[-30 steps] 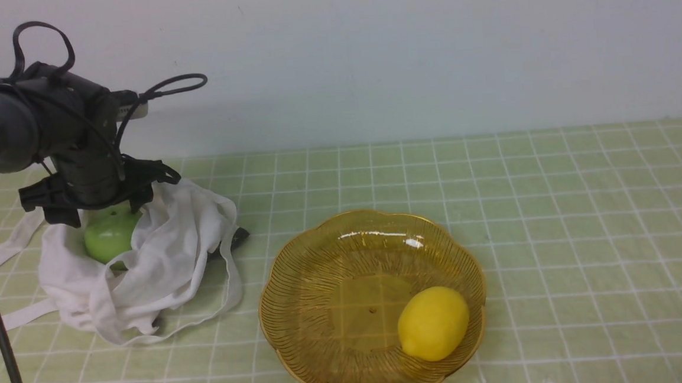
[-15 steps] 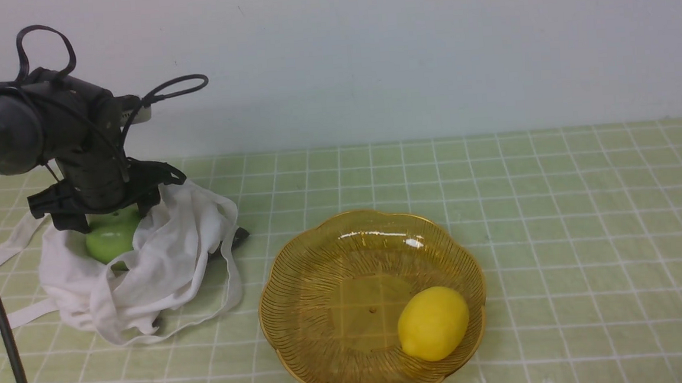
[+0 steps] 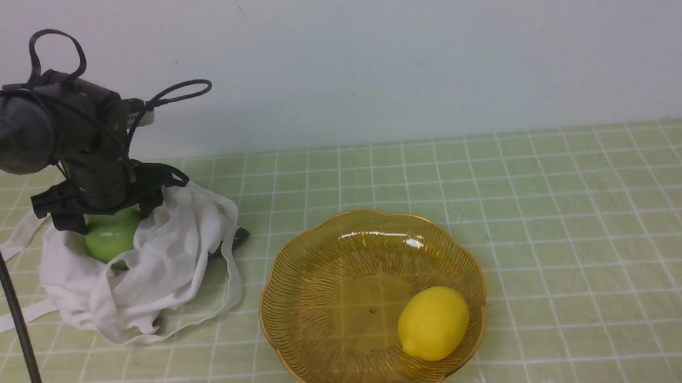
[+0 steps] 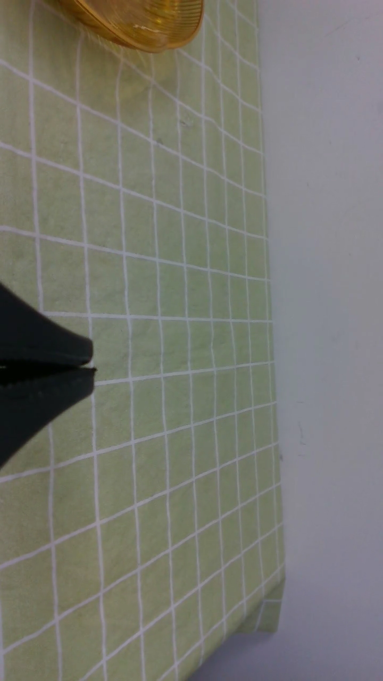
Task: Take the fruit out of the bag on the green coffee tablecloth and place them on the plate.
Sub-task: 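Reach into the white bag and grasp the apple with the left gripper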
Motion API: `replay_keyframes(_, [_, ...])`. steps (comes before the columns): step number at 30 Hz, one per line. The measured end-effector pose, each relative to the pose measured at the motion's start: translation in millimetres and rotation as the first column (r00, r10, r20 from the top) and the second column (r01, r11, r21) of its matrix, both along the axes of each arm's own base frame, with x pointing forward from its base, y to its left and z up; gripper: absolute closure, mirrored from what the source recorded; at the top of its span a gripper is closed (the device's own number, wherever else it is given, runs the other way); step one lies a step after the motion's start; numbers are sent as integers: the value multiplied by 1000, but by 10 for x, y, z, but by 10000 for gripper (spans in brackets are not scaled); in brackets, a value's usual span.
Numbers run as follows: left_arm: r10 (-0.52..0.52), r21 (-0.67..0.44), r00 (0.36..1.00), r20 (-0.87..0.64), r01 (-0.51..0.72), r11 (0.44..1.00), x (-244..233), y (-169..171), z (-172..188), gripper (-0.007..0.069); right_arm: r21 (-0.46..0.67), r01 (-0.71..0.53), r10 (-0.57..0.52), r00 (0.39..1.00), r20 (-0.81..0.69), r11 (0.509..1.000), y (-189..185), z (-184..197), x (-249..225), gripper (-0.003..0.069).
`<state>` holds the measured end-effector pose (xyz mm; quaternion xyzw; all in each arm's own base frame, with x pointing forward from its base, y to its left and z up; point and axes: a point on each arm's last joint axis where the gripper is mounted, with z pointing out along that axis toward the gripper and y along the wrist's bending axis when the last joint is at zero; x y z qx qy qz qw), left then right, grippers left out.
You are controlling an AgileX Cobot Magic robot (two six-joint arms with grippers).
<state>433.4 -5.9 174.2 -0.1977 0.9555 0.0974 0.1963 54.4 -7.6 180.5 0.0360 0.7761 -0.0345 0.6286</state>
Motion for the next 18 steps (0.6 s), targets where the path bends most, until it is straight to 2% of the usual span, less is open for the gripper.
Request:
replay_keyframes(11, [-9,9,1000,-9,9,1000,5,1,-28,41,0,0,0,1000,0,1000,0,0,0,673])
replay_keyframes(18, [-28,23,999,-41,29,999,3,6,-89,-3,0,0,0,1000,0,1000,0,0,0,673])
